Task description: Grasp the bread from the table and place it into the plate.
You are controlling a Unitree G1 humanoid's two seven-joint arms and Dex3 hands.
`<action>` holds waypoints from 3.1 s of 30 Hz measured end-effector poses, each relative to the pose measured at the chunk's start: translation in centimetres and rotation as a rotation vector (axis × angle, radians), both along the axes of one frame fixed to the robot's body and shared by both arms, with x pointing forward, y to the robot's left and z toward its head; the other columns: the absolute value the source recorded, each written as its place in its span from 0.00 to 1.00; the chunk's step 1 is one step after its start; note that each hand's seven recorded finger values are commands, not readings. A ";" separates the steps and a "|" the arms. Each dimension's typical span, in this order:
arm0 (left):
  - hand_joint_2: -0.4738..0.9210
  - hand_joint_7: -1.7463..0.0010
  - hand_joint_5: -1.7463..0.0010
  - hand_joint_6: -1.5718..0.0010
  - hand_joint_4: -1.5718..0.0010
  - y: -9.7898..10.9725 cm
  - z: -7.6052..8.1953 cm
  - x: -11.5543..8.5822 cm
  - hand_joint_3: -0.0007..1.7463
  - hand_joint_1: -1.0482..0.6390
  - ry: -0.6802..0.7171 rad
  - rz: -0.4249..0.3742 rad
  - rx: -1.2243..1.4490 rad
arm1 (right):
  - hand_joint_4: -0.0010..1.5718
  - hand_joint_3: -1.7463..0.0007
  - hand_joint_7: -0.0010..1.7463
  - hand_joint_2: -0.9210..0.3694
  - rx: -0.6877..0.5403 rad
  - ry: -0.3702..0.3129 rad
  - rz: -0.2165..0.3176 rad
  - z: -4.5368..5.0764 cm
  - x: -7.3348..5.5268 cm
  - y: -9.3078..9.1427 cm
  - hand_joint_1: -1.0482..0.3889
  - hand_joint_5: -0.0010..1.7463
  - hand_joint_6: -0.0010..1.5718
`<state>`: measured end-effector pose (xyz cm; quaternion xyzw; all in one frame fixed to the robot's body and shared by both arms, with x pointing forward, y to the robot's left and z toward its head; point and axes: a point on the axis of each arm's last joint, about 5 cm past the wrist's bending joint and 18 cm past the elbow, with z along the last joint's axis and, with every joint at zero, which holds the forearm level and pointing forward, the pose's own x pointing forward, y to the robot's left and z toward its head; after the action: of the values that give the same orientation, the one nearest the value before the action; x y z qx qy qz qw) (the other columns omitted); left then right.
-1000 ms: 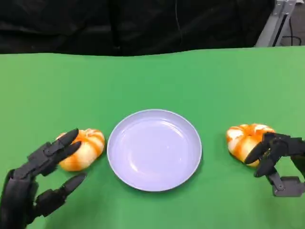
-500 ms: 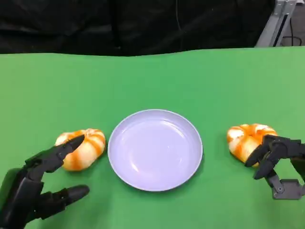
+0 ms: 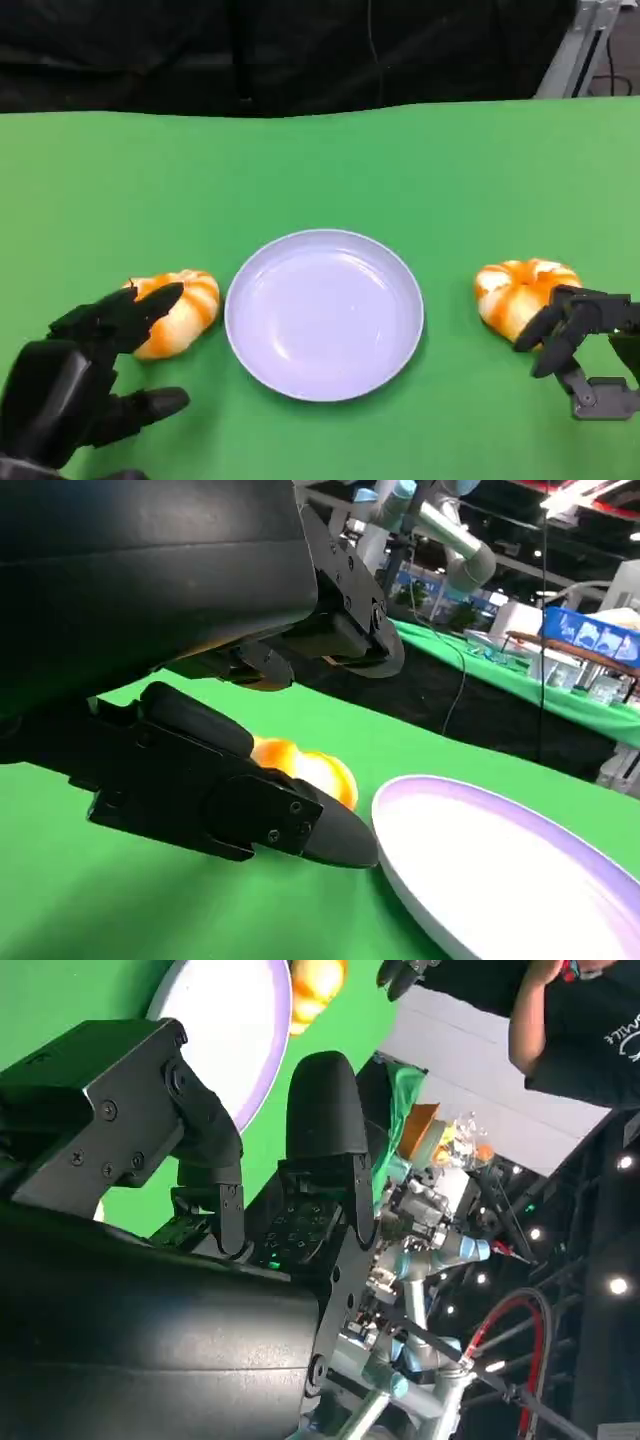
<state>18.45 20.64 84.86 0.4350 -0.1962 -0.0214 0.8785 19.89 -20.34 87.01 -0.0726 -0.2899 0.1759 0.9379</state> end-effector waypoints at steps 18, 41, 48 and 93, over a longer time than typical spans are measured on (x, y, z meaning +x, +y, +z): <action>1.00 1.00 1.00 0.74 0.74 0.0 1.6 4.5 0.11 0.20 0.036 0.024 0.090 | 0.66 0.33 0.60 0.34 -0.007 -0.010 0.003 -0.17 0.3 0.0 0.90 0.70 0.66; 1.00 1.00 1.00 0.74 0.73 -0.4 1.2 5.9 0.11 0.20 0.118 0.009 0.090 | 0.65 0.33 0.60 0.33 -0.004 -0.012 0.005 -0.03 0.4 0.1 0.91 0.71 0.65; 1.00 1.00 1.00 0.74 0.73 -0.9 0.0 5.5 0.10 0.20 0.188 -0.016 0.104 | 0.64 0.33 0.60 0.33 -0.005 -0.019 0.001 0.08 0.4 0.1 0.91 0.71 0.65; 1.00 0.99 1.00 0.71 0.73 -1.0 -1.1 6.9 0.08 0.22 0.315 -0.014 0.172 | 0.65 0.35 0.59 0.31 -0.002 -0.028 -0.008 0.25 0.3 0.1 0.91 0.70 0.66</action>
<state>25.33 19.61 83.81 0.4983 -0.0566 -0.1120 0.8579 20.24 -20.21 87.27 -0.0773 -0.3025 0.1714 0.9344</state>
